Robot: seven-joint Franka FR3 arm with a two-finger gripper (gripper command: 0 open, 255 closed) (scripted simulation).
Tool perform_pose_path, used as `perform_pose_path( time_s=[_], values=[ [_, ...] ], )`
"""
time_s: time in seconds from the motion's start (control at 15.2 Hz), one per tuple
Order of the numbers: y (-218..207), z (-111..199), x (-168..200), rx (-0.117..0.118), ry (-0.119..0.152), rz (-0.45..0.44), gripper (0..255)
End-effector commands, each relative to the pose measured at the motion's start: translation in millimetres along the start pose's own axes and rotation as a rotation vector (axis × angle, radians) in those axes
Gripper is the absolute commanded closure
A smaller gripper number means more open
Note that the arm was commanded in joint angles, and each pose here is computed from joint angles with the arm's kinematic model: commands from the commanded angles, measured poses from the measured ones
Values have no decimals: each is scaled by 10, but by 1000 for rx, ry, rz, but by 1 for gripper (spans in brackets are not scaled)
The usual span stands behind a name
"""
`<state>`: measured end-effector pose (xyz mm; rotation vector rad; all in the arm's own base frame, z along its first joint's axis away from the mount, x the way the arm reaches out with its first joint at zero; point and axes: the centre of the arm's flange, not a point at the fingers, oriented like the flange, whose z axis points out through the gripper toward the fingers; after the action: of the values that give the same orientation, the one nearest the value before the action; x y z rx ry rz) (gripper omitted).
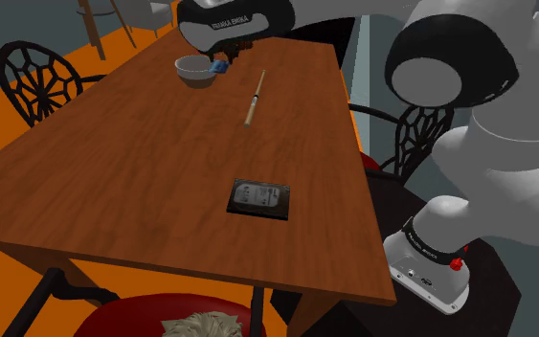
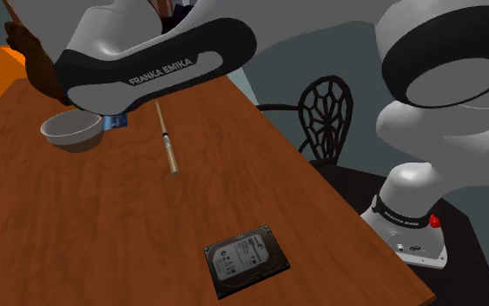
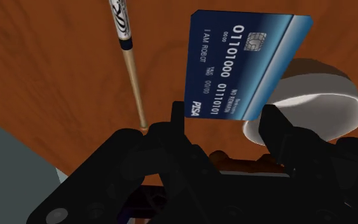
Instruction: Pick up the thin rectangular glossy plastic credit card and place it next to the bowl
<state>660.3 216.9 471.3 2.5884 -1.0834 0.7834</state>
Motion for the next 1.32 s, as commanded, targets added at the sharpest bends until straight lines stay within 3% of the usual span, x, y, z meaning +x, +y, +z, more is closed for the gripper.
perform_pose_path(
  time_s=[0.0, 0.33, 1.25],
  values=[
    [-208, 126, 132, 0, -6, -1, 255],
    [-732, 358, 489, 0, -6, -1, 255],
    [-735, 973, 78, 0, -6, -1, 255]
  ],
)
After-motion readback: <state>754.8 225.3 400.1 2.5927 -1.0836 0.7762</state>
